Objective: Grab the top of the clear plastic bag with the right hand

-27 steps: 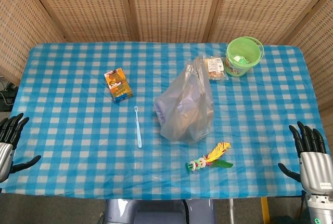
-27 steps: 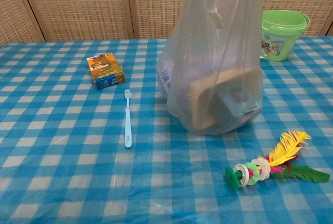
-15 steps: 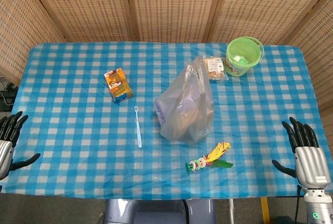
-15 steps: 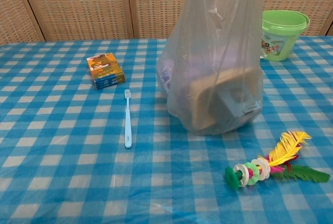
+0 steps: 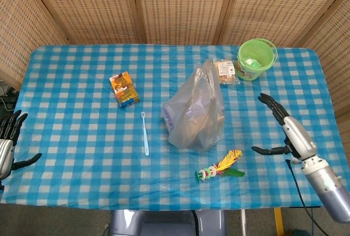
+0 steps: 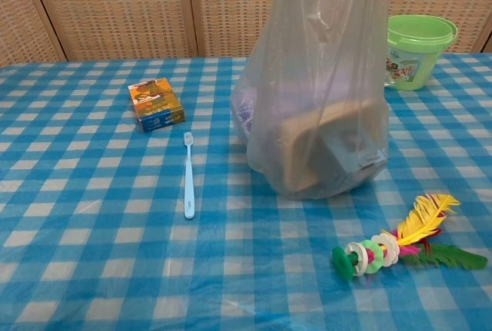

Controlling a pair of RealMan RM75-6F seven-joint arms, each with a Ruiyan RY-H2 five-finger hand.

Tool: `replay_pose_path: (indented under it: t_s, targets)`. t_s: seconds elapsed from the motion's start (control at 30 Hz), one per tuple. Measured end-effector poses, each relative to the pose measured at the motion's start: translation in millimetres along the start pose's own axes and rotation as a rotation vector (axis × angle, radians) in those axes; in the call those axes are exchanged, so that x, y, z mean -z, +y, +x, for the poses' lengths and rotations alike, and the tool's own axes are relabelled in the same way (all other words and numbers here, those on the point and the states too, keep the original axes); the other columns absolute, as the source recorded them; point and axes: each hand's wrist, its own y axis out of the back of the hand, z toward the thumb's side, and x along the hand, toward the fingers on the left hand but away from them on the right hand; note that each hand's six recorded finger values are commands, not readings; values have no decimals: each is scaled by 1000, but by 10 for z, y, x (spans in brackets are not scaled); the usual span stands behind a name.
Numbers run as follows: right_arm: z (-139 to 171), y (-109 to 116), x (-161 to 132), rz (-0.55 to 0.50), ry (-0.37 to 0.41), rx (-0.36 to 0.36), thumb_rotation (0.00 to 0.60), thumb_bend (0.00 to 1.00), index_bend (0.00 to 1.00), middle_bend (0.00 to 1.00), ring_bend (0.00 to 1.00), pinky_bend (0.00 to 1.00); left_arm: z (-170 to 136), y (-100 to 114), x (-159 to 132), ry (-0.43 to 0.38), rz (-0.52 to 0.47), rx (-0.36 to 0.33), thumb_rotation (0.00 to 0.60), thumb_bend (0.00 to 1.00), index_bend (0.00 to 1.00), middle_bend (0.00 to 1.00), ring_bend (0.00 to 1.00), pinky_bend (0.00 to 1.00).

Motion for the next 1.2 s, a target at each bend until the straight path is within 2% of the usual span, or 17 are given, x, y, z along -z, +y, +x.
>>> replay_pose_path:
  t_s: [0.13, 0.23, 0.43, 0.57, 0.77, 0.87, 1.03, 1.2]
  targets:
    - [-417, -47, -223, -84, 15, -111, 600, 0, 42, 3, 0, 0, 35, -7, 33, 16, -3, 3, 600, 0, 0, 0, 0, 0]
    - [-649, -62, -400, -127, 29, -160, 600, 0, 95, 42, 0, 0, 53, -13, 57, 26, -6, 5, 600, 0, 0, 0, 0, 0]
    - [-880, -145, -635, -192, 42, -227, 600, 0, 200, 148, 1, 1, 102, -24, 112, 48, -13, 12, 600, 0, 0, 0, 0, 0]
    - [-998, -216, -799, -252, 52, -265, 600, 0, 234, 181, 16, 10, 131, -26, 149, 62, -15, 15, 600, 0, 0, 0, 0, 0]
    - [-1148, -357, -920, -311, 12, -335, 600, 0, 266, 240, 78, 82, 166, -34, 208, 83, -19, 21, 600, 0, 0, 0, 0, 0]
    - [-1248, -433, -1015, -387, -4, -363, 600, 0, 266, 262, 101, 97, 194, -30, 250, 98, -25, 23, 600, 0, 0, 0, 0, 0]
    - [-1390, -593, -1123, -458, -48, -421, 600, 0, 262, 262, 103, 136, 216, -28, 275, 106, -29, 25, 600, 0, 0, 0, 0, 0]
    - [-1534, -692, -1288, -627, -54, -442, 600, 0, 276, 314, 154, 217, 240, -18, 317, 118, -38, 25, 600, 0, 0, 0, 0, 0]
